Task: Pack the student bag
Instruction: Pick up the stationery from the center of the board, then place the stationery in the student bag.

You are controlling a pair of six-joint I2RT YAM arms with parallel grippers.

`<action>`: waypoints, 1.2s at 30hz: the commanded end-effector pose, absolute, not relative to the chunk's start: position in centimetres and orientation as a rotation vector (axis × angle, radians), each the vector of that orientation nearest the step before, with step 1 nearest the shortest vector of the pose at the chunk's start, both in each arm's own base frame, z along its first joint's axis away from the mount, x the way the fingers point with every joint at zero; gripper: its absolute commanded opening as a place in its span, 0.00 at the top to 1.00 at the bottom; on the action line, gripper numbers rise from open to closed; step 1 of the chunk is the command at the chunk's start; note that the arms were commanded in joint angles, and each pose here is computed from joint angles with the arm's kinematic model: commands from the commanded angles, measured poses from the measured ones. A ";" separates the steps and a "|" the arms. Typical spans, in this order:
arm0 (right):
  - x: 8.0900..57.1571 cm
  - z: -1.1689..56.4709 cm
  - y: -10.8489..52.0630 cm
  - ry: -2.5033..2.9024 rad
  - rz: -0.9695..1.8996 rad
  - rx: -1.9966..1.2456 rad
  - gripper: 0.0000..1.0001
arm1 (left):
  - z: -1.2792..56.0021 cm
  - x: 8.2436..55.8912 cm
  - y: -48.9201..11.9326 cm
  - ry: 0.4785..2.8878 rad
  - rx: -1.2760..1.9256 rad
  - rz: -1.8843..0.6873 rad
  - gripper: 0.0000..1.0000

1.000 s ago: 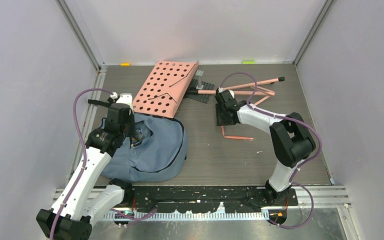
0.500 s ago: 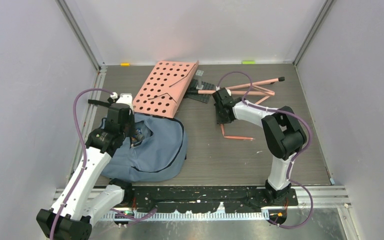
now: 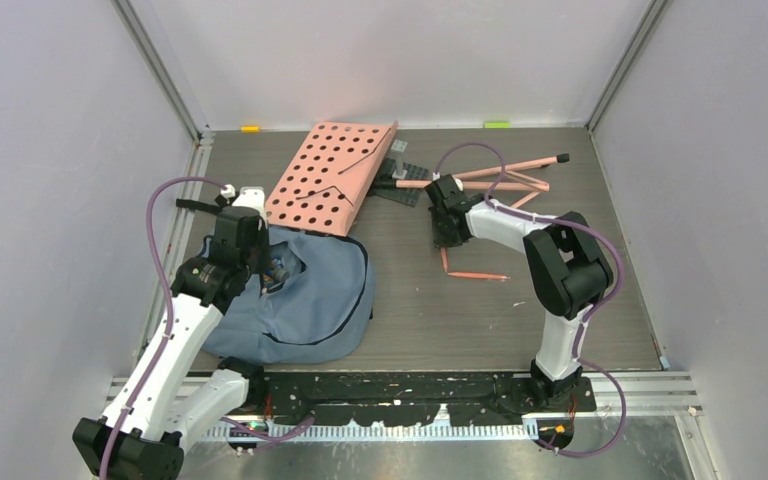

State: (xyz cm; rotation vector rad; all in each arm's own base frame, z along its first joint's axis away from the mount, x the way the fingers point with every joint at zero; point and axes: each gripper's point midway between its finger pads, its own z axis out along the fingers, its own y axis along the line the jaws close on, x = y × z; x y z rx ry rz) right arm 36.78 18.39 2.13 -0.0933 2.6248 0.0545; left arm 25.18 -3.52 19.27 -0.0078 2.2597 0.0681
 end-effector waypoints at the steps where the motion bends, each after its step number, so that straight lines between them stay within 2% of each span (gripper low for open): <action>1: 36.3 5.6 19.4 2.589 0.175 -0.095 0.99 | 22.2 26.9 -5.0 2.132 -0.021 -0.035 1.00; 8: 33.3 11.7 21.1 2.523 0.372 -0.137 0.99 | 23.2 26.9 -5.6 2.128 -0.043 -0.088 1.00; 17: 27.1 19.3 30.0 2.422 0.771 -0.365 0.99 | 22.2 26.3 -6.3 2.164 -0.046 -0.141 1.00; 22: 24.1 19.0 37.6 2.447 1.031 -0.515 0.99 | 21.9 26.1 -6.5 2.167 -0.047 -0.158 1.00; 26: 23.1 19.5 42.5 2.449 1.116 -0.602 0.99 | 21.8 25.9 -6.5 2.171 -0.050 -0.161 1.00; 36: 20.8 18.3 48.4 2.566 1.293 -0.674 0.99 | 21.5 25.3 -7.0 2.180 -0.056 -0.202 1.00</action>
